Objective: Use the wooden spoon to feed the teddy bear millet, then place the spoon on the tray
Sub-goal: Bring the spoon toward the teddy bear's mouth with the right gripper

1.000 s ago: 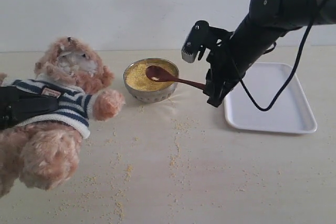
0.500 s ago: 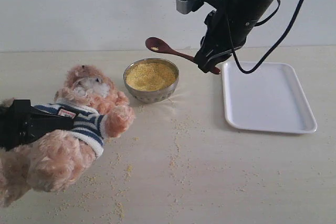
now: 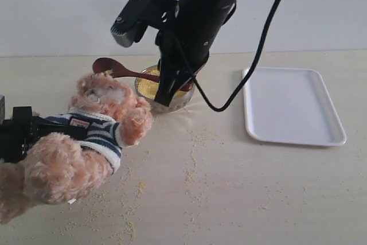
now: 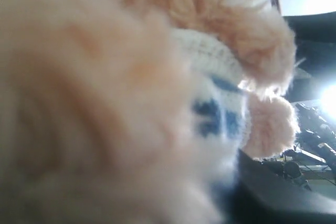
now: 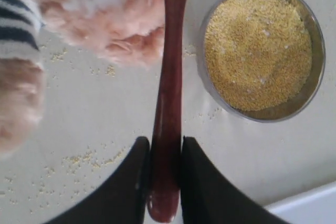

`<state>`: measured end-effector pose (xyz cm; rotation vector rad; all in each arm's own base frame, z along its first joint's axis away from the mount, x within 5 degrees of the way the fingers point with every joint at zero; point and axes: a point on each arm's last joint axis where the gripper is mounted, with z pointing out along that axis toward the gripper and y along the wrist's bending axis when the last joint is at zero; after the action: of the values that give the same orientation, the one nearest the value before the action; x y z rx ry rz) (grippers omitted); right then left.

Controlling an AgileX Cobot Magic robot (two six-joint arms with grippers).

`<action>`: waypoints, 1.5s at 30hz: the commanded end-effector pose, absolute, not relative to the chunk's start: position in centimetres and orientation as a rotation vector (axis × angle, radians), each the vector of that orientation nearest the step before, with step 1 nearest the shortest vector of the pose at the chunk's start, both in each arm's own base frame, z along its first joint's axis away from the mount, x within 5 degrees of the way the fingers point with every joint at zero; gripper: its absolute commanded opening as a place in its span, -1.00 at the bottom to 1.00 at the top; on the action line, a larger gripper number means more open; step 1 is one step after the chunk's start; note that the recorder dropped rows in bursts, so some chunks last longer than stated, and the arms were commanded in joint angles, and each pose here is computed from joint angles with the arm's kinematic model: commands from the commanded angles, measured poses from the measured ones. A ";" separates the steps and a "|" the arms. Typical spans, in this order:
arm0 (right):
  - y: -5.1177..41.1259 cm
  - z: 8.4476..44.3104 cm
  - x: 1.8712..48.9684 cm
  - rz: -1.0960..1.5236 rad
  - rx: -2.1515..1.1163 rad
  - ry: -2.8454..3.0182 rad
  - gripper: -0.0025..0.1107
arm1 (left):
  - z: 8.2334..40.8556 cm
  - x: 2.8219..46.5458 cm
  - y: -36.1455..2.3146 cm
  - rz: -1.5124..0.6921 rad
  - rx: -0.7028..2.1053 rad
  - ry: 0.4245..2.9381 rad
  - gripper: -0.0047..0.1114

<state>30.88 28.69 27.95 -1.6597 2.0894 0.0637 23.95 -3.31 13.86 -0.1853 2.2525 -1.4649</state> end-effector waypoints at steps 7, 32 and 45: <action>30.9 28.7 28.7 -0.124 -1.689 2.000 -0.96 | 14.1 24.1 -3.4 -1.492 -0.199 2.218 -0.83; 30.2 30.7 27.3 -0.297 -1.755 1.875 -0.96 | 14.6 25.1 -3.1 -1.461 -0.140 2.187 -0.83; 31.4 29.1 25.6 -0.565 -1.751 1.730 -0.96 | 14.6 25.1 -3.1 -1.463 -0.137 2.187 -0.83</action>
<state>25.64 31.45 28.64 -1.7925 1.7468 -0.5513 25.03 -3.04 14.26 -0.1452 2.2166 -1.4266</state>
